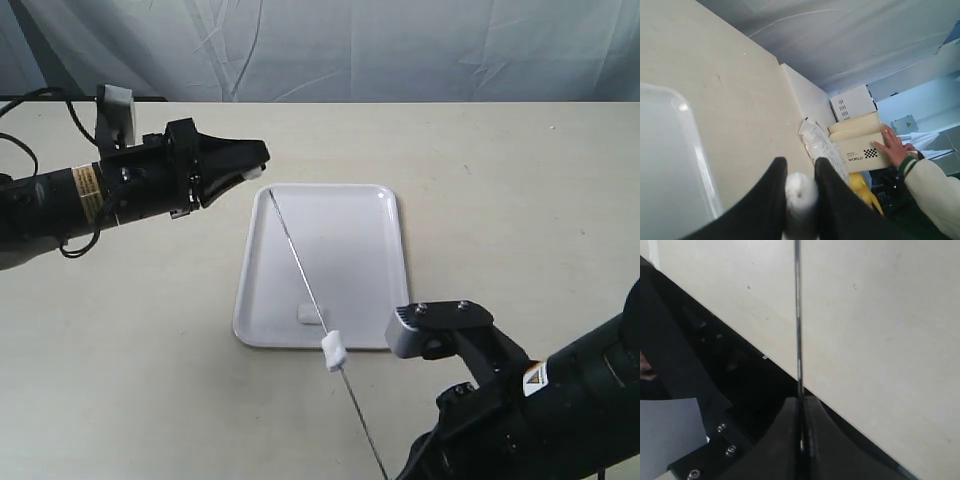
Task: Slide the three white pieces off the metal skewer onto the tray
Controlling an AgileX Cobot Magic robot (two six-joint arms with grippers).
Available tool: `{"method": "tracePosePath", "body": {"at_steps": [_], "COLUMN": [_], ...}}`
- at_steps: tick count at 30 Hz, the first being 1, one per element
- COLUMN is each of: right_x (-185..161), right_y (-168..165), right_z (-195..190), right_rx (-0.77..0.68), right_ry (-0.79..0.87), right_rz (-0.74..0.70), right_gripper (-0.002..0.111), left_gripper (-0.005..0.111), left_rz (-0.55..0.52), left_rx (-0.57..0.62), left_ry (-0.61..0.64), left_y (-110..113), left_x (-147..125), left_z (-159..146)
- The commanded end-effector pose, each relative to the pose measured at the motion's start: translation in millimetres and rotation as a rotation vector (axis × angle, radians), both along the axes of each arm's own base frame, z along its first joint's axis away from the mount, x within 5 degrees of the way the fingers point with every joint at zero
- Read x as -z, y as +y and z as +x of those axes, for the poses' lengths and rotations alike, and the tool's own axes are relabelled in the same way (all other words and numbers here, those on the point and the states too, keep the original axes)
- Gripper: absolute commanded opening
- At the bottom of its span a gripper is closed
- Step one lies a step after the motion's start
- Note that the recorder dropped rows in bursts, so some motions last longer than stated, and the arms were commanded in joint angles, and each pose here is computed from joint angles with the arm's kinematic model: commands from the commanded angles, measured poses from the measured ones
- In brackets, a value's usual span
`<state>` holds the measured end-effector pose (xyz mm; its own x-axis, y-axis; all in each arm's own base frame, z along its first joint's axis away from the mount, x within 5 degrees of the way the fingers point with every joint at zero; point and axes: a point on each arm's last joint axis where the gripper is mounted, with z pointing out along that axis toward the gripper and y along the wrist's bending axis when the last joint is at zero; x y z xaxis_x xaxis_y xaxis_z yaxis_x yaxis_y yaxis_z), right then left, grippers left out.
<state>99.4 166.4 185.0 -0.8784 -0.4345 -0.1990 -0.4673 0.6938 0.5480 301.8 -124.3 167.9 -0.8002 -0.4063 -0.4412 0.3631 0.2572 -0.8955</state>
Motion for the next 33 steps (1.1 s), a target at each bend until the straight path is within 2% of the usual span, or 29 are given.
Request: {"method": "tracePosePath", "body": {"at_steps": [1, 7, 10, 13, 15, 18, 24, 29, 33], "right_x": [1, 1, 0, 0, 0, 0, 0, -1, -3], "right_y": [-1, 1, 1, 1, 1, 1, 1, 2, 2], "right_z": [-1, 10, 13, 14, 14, 14, 15, 21, 30], "right_rx": [-0.012, 0.114, 0.140, 0.154, 0.159, 0.160, 0.164, 0.209, 0.281], "right_ry": [0.002, -0.060, -0.079, -0.081, -0.080, -0.079, -0.083, -0.130, -0.200], "right_rz": [-0.007, 0.006, 0.011, 0.012, 0.014, 0.013, 0.014, 0.026, 0.046], "right_gripper": [-0.001, -0.001, -0.001, -0.001, -0.001, -0.001, -0.001, -0.001, -0.001], "left_gripper": [0.019, 0.019, 0.019, 0.019, 0.020, 0.029, 0.044, 0.047, 0.047], "left_rz": [0.004, 0.363, 0.481, 0.535, 0.543, 0.558, 0.564, 0.525, 0.472], "left_rx": [-0.017, 0.034, 0.050, 0.081, 0.101, 0.130, 0.138, 0.183, 0.256], "left_ry": [-0.009, 0.048, 0.018, -0.018, -0.008, 0.024, 0.050, 0.012, -0.019], "left_y": [3, -15, -29, -44, -51, -59, -59, -59, -57], "left_x": [-3, 27, 34, 37, 44, 60, 70, 55, 32], "left_z": [2, -8, -13, -14, -14, -14, -14, -17, -23]}}
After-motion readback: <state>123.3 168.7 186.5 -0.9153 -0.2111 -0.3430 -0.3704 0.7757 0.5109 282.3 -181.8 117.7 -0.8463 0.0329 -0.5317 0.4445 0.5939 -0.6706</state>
